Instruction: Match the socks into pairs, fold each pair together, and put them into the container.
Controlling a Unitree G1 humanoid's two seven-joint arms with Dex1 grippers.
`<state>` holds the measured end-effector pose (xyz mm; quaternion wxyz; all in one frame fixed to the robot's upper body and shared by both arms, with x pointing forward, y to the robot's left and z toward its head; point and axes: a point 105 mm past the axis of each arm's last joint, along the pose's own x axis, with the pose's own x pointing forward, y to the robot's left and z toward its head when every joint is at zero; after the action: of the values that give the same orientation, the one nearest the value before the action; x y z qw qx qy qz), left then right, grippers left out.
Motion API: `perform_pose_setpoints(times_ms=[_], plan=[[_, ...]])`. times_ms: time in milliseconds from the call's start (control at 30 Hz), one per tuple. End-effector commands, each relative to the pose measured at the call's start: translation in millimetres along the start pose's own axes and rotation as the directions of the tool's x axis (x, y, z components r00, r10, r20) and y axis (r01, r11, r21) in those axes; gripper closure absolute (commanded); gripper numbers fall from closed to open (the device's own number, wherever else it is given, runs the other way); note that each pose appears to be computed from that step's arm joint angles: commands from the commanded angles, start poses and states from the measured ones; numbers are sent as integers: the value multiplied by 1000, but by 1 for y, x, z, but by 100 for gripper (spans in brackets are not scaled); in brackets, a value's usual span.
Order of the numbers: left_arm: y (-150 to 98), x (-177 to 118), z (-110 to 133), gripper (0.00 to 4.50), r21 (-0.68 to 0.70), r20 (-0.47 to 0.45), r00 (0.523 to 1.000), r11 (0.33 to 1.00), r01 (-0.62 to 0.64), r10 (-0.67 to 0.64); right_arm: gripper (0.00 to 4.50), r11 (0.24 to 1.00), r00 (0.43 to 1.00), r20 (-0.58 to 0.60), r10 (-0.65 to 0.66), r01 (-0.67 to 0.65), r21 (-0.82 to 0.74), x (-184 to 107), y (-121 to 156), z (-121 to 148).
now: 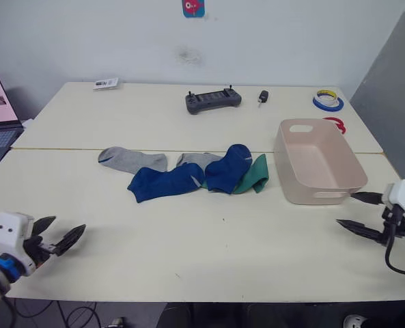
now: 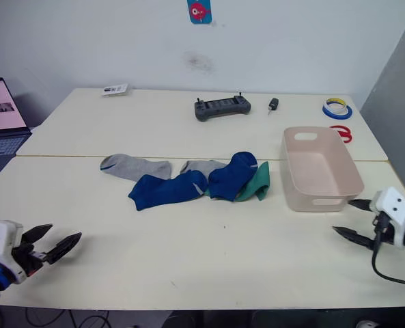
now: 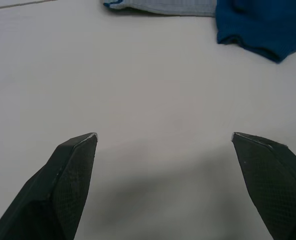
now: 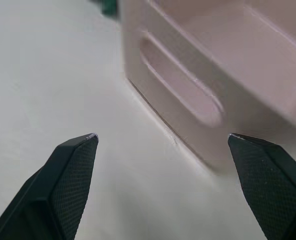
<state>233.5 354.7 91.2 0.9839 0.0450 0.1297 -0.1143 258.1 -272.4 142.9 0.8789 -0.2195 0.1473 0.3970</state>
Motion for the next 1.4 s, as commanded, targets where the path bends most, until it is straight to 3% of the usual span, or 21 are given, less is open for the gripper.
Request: perform_pose_setpoints(times_ms=[33, 200, 400, 700, 900, 1033, 1400], plan=[[-12, 18, 20, 0, -51, 91, 996, 999, 6, -1, 6, 995, 992, 85, 88, -85, -42, 7, 18, 40], [-33, 51, 40, 0, -142, 175, 984, 989, 41, -16, 6, 980, 971, 136, 194, -186, -74, 16, 40, 72], [-51, 73, 52, 0, -158, 198, 978, 982, 100, -67, 6, 977, 972, 126, 197, -185, -103, 15, 45, 78], [-55, 113, 41, 0, -263, 85, 996, 964, 46, -25, 6, 952, 938, 198, 285, -252, -175, 25, 67, 110], [-64, 136, 30, 0, -210, -10, 999, 977, 45, -48, 6, 937, 916, 231, 329, -287, -197, 31, 77, 123], [-71, 144, 25, 85, -197, -62, 993, 976, 87, -102, 0, 936, 911, 239, 336, -293, -197, 33, 79, 125], [-69, 140, 27, 417, -201, -53, 989, 972, 125, -138, 0, 938, 907, 259, 333, -289, -193, 36, 81, 128]])
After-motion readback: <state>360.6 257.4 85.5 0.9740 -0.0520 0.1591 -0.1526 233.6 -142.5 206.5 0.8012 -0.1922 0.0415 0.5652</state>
